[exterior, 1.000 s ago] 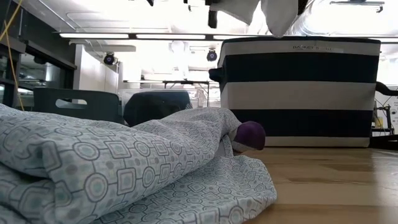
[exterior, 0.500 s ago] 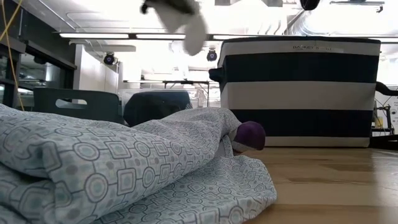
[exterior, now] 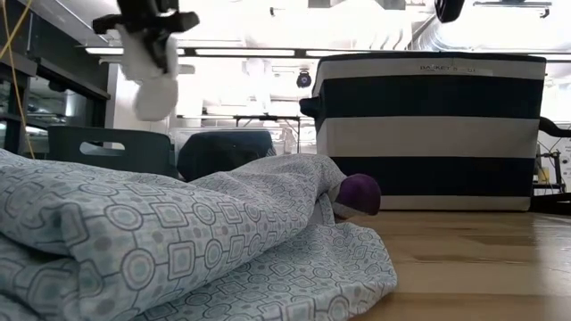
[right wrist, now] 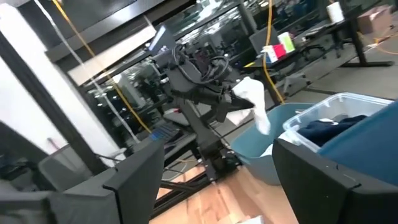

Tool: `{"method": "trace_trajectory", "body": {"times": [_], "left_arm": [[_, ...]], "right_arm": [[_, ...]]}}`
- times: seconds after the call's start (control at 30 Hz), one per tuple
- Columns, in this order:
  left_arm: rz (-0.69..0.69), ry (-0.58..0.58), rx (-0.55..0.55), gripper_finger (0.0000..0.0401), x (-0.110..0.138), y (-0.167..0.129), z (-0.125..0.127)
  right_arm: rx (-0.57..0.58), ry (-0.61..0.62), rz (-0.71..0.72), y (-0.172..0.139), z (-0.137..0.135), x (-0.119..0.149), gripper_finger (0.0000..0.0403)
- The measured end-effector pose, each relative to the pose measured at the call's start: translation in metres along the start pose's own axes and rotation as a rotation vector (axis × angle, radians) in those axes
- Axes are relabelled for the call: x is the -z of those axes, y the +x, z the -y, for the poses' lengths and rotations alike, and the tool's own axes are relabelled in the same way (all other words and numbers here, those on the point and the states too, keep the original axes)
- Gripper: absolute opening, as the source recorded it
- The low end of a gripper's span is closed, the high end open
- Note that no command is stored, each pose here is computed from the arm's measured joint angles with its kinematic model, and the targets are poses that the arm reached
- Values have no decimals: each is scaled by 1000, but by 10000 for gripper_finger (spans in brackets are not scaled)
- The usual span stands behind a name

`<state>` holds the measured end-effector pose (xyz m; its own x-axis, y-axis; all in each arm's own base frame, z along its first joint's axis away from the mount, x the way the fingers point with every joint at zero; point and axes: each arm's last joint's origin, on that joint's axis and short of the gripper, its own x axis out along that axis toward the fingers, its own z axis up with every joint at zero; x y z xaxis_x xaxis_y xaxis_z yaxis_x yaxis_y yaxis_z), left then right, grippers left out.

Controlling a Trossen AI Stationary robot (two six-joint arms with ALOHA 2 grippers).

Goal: Pick & Place Cloths
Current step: Put the white sock into the blue bin

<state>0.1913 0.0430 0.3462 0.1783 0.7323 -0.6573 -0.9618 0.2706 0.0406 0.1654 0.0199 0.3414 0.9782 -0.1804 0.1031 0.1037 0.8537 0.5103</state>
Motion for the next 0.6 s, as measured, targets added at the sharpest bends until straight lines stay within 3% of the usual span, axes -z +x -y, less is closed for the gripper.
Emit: {"method": "trace_trajectory", "body": {"times": [0.3,0.43,0.6], "left_arm": [[-183,-12,-211,1,-3,20,-30],[-307,-7,-239,1,4,40,-38],[-425,-11,-186,1,15,71,-42]], "right_arm": [[71,20,-2,0,3,2,289],[79,22,3,0,4,2,289],[85,23,8,0,4,2,289]]}}
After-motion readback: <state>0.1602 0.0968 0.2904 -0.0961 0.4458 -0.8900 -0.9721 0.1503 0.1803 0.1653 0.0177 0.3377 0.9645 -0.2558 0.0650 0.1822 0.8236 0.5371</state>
